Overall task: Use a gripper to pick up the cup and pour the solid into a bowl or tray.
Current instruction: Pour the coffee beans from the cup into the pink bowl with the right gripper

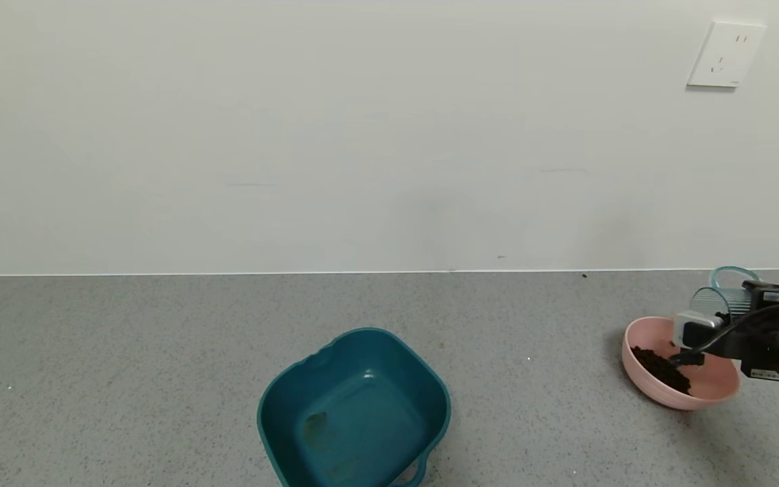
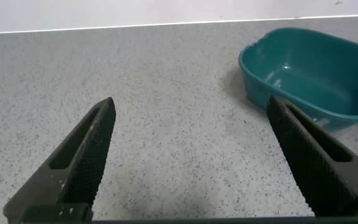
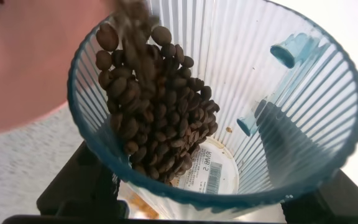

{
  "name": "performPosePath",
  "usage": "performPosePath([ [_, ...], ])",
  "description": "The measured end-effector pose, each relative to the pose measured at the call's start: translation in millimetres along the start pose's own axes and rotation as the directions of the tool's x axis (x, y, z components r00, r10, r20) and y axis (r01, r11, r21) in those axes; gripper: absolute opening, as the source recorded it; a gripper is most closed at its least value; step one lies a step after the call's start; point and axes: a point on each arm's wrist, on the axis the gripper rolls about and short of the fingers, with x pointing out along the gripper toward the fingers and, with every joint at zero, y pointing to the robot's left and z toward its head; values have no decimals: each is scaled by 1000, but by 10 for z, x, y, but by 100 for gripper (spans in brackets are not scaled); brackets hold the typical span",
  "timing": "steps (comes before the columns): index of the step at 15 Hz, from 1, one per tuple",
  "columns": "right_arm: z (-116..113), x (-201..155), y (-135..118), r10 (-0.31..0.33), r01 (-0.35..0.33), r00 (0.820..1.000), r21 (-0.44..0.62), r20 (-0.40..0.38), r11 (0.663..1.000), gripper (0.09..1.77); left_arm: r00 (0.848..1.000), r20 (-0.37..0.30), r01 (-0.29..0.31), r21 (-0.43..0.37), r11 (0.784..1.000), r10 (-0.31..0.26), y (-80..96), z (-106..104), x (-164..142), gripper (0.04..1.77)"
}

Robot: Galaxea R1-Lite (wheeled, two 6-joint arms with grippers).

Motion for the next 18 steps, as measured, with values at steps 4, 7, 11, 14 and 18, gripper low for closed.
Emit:
performPosePath([
  [4, -52, -62, 41, 12, -10, 1000, 152, -9, 988, 139, 1000, 0, 0, 0, 1000, 0, 0, 0, 0, 175],
  [7, -80, -103, 74, 21, -16, 1000, 258, -14, 966, 139, 1000, 0, 0, 0, 1000, 0, 0, 0, 0, 175],
  [11, -102, -153, 87, 19, -13, 1000, 361, -15, 932, 139, 1000, 0, 0, 0, 1000, 0, 0, 0, 0, 175],
  [14, -128, -223, 94, 14, -7, 1000, 435, -13, 900, 139, 1000, 0, 0, 0, 1000, 0, 0, 0, 0, 175],
  [18, -137, -291, 75, -4, 4, 1000, 579, -3, 815, 139, 1000, 0, 0, 0, 1000, 0, 0, 0, 0, 175],
])
